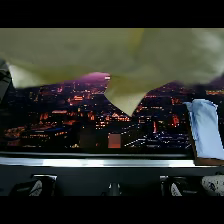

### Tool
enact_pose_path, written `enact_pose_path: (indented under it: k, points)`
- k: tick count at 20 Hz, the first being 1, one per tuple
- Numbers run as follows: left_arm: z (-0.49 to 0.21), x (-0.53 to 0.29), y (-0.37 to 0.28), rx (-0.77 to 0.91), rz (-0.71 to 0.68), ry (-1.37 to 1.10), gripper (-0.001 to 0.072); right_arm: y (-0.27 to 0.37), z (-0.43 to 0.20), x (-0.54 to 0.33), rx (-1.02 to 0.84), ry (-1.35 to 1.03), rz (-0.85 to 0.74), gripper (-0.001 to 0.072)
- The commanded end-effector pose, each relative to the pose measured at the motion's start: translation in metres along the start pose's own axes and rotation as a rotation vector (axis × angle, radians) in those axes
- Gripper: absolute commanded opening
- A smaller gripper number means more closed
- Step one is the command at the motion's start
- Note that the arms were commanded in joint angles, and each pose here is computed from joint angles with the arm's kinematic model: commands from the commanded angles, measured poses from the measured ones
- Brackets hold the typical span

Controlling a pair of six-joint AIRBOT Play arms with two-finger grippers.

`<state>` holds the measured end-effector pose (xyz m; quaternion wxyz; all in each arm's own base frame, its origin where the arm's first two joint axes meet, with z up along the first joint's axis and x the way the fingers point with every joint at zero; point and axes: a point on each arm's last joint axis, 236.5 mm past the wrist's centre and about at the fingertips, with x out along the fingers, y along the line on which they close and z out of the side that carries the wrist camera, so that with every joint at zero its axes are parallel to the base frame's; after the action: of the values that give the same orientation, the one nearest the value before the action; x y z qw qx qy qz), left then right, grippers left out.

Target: Fold the shirts.

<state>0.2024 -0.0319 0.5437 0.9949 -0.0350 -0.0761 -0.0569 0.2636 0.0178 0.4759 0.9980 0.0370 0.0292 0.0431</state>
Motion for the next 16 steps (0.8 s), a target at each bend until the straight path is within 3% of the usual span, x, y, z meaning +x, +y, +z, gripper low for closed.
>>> enact_pose_path:
  k: [1, 4, 6, 11, 13, 16]
  points:
    - [-0.007, -0.029, 0.004, 0.024, 0.061, 0.063, 0.0023, -0.008, 0.012, -0.048, -0.021, -0.045, -0.073, 0.0021]
    - [-0.067, 0.009, 0.025, 0.067, 0.069, 0.286, 0.0024, -0.013, -0.008, -0.022, -0.012, 0.047, -0.075, 0.0021]
    - [-0.114, 0.044, 0.042, 0.052, 0.07, 0.425, 0.0023, -0.023, -0.053, 0.014, 0.005, 0.24, -0.08, 0.0021]
    - [-0.342, 0.105, 0.087, -0.123, 0.072, 0.995, 0.0023, -0.033, -0.262, 0.118, 0.137, 1.026, 0.006, 0.0021]
    - [-0.43, 0.117, 0.103, -0.189, 0.093, 1.144, 0.0023, -0.029, -0.343, 0.168, 0.209, 1.175, 0.049, 0.0021]
    - [-0.518, 0.15, 0.119, -0.231, 0.112, 1.221, 0.0025, -0.014, -0.433, 0.241, 0.234, 1.203, 0.055, 0.0022]
